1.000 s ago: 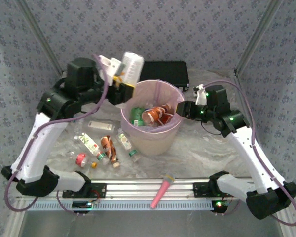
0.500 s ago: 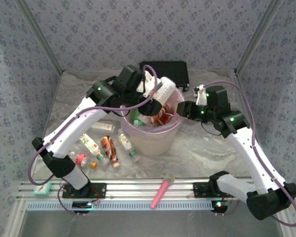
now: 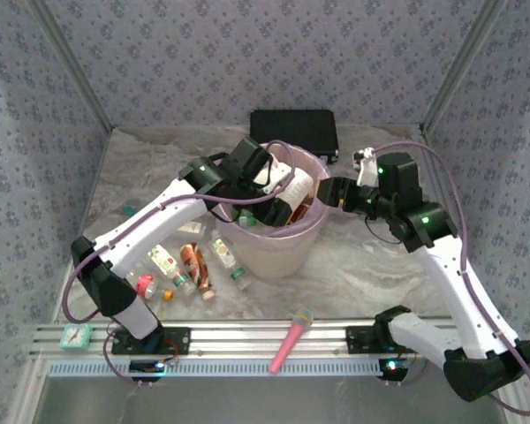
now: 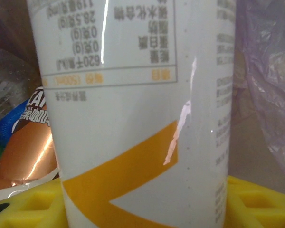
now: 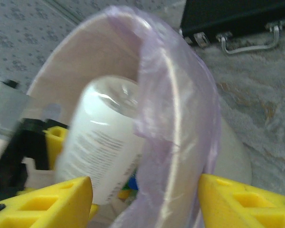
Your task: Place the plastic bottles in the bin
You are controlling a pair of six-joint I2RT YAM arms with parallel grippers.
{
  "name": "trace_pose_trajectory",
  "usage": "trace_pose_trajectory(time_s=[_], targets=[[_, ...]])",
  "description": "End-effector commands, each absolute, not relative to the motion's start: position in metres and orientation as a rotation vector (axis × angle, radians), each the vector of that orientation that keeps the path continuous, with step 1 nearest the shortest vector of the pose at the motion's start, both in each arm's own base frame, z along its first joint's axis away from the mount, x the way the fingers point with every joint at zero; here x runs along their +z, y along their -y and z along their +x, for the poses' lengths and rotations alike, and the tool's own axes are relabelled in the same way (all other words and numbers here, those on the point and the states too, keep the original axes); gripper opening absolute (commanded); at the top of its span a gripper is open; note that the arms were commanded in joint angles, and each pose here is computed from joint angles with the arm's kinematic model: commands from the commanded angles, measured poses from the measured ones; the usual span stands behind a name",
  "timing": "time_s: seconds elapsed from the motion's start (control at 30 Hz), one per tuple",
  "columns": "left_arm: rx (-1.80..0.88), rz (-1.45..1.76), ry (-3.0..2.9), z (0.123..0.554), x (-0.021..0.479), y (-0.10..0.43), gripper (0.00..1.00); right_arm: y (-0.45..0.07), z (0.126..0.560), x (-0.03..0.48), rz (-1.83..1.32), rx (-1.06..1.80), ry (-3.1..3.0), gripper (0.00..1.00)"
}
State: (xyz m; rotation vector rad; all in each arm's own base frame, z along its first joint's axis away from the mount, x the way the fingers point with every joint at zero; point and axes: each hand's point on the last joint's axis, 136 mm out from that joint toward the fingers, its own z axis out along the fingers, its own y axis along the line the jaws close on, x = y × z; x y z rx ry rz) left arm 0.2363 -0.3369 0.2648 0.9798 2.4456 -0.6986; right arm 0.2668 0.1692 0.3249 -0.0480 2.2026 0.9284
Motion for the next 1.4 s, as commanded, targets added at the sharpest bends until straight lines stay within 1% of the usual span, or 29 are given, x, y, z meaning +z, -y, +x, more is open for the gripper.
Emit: trace_pose_trajectory(time_s=[0.0, 0.03, 0.07, 0.13, 0.23, 0.4, 0.47, 0.53, 0.77, 0.87, 0.97, 1.03, 1.1, 1.23, 1.37], targets=[[-0.757, 0.974, -2.415, 0.233, 0.272, 0.344, 0.32, -0.169, 0.264, 0.348, -0.082, 0.941, -2.140, 0.67], [-0.755, 0.980, -2.417, 0.233, 0.271, 0.344, 0.37, -0.168, 0.265, 0.347, -0.076, 0.938, -2.147, 0.69], [-0.753, 1.001, -2.413, 0.231, 0.270, 0.345, 0.45, -0.167, 0.266, 0.344, -0.068, 0.930, -2.156, 0.73], [-0.748, 1.030, -2.403, 0.228, 0.270, 0.346, 0.56, -0.165, 0.268, 0.338, -0.054, 0.912, -2.179, 0.77], [-0.755, 1.041, -2.390, 0.226, 0.274, 0.346, 0.71, -0.162, 0.270, 0.328, -0.036, 0.884, -2.212, 0.78], [-0.749, 1.047, -2.355, 0.225, 0.284, 0.342, 0.90, -0.159, 0.272, 0.317, -0.017, 0.867, -2.244, 0.79], [-0.748, 1.043, -2.339, 0.224, 0.290, 0.340, 0.94, -0.160, 0.272, 0.315, -0.016, 0.874, -2.250, 0.79], [-0.741, 1.037, -2.325, 0.224, 0.294, 0.338, 0.96, -0.162, 0.272, 0.313, -0.019, 0.881, -2.258, 0.80], [-0.671, 0.992, -2.294, 0.226, 0.313, 0.321, 0.96, -0.163, 0.273, 0.310, -0.022, 0.889, -2.268, 0.80], [-0.605, 0.879, -2.254, 0.235, 0.337, 0.300, 0.96, -0.165, 0.274, 0.309, -0.024, 0.891, -2.271, 0.80], [-0.622, 0.718, -2.247, 0.241, 0.358, 0.272, 0.97, -0.166, 0.276, 0.305, -0.030, 0.893, -2.281, 0.80], [-0.617, 0.595, -2.271, 0.248, 0.362, 0.248, 0.97, -0.167, 0.277, 0.303, -0.036, 0.892, -2.289, 0.80], [-0.605, 0.465, -2.309, 0.252, 0.358, 0.222, 0.97, -0.167, 0.277, 0.302, -0.036, 0.894, -2.289, 0.80], [-0.565, 0.178, -2.448, 0.251, 0.327, 0.162, 0.98, -0.168, 0.278, 0.302, -0.040, 0.902, -2.281, 0.80], [-0.445, -0.110, -2.518, 0.248, 0.297, 0.098, 1.00, -0.169, 0.280, 0.300, -0.053, 0.901, -2.287, 0.80]])
